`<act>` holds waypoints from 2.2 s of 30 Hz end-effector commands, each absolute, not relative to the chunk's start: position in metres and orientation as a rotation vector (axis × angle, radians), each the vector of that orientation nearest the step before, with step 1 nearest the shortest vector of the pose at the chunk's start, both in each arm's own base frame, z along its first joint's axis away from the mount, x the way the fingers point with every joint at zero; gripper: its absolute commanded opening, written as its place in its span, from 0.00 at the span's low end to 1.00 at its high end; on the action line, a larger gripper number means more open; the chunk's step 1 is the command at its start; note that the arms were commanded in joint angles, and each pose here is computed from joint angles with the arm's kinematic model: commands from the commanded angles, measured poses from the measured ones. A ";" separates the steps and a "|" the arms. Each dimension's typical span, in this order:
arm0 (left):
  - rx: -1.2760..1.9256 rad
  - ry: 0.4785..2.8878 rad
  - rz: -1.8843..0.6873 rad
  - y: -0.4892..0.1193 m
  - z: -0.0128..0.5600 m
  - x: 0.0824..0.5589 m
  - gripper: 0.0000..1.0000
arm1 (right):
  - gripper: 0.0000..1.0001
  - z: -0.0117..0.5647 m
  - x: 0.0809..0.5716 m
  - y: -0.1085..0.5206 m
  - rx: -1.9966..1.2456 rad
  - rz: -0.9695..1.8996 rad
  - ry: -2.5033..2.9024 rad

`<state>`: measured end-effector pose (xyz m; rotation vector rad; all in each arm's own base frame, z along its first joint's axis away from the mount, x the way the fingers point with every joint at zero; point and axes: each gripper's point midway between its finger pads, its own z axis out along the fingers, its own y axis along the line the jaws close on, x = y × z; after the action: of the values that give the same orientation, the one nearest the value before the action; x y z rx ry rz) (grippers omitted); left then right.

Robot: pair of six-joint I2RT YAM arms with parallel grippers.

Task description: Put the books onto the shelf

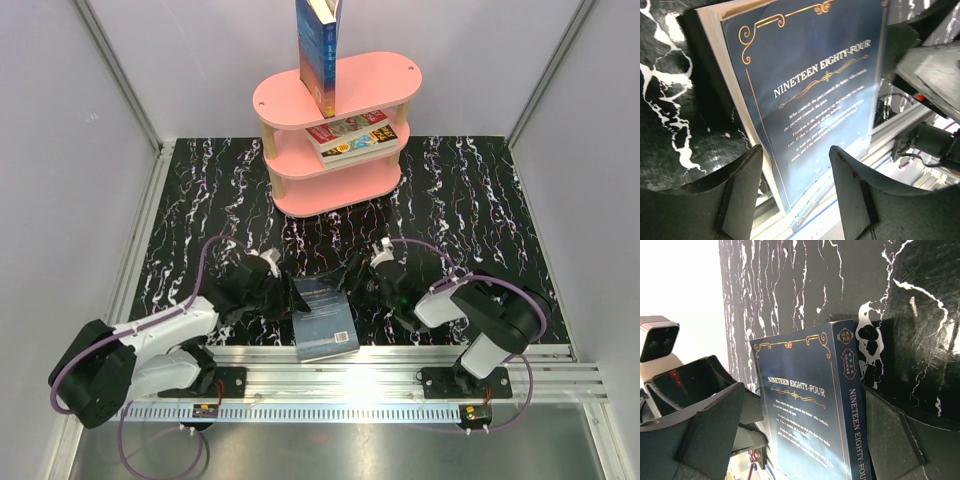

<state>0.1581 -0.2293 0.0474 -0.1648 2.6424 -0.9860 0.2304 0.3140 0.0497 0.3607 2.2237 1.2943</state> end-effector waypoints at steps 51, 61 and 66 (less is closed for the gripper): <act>-0.064 2.402 -0.877 -0.232 0.053 0.207 0.70 | 0.00 0.629 0.396 0.167 0.032 0.083 1.225; -0.056 2.396 -0.886 -0.234 0.048 0.207 0.70 | 0.00 0.647 0.460 0.176 0.123 0.133 1.046; -0.060 2.406 -0.893 -0.234 0.042 0.206 0.69 | 0.00 0.641 0.477 0.194 0.131 0.210 0.983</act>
<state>0.1982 -0.2293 0.0376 -0.0672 2.4644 -0.8677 0.5052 0.1953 0.5674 0.0543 1.2571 0.0409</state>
